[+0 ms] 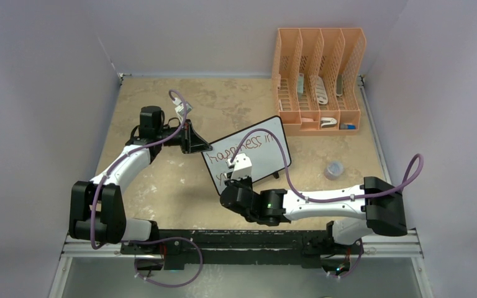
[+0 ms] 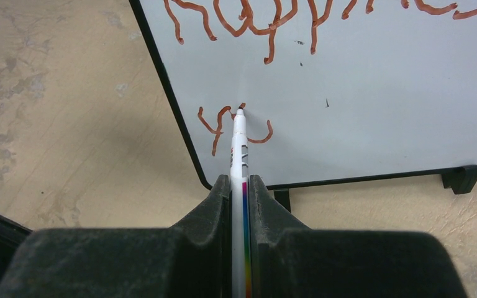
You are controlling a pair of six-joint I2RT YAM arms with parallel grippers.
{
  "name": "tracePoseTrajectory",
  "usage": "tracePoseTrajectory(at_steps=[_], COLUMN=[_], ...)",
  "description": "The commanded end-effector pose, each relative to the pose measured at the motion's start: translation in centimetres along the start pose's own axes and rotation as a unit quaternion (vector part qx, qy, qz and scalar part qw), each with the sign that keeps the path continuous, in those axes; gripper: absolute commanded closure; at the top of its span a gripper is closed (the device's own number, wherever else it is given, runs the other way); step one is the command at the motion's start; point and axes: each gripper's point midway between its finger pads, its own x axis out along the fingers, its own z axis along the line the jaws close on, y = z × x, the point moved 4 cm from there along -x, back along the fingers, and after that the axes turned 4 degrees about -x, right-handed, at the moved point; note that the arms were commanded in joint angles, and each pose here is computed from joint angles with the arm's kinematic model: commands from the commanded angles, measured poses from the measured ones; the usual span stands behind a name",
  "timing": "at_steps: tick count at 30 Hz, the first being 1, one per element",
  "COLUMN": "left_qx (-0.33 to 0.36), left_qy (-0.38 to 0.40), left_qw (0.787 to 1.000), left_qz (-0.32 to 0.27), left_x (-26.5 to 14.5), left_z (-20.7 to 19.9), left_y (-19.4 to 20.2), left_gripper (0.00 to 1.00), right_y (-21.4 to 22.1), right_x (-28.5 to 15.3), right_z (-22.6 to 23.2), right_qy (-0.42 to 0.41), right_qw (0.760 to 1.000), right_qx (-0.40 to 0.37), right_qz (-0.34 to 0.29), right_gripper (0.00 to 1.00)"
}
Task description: Write a sentence on the whiteboard
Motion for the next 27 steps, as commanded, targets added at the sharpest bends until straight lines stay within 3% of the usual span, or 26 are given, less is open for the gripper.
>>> tracePoseTrajectory(at_steps=[1,27], left_qx=[-0.008,-0.008], left_qy=[-0.031,-0.031], left_qw=[0.999,0.999], left_qz=[0.011,0.011], left_x=[0.4,0.4], left_z=[1.2,1.2], left_y=[0.8,0.8], left_gripper=[1.0,1.0], right_y=[-1.9,-1.0], right_x=[-0.4,-0.4], right_z=[0.6,0.6], right_qy=[-0.005,-0.015], right_qw=[0.999,1.0], right_qx=[0.025,0.008], right_qz=[-0.021,-0.005], right_gripper=[1.0,1.0])
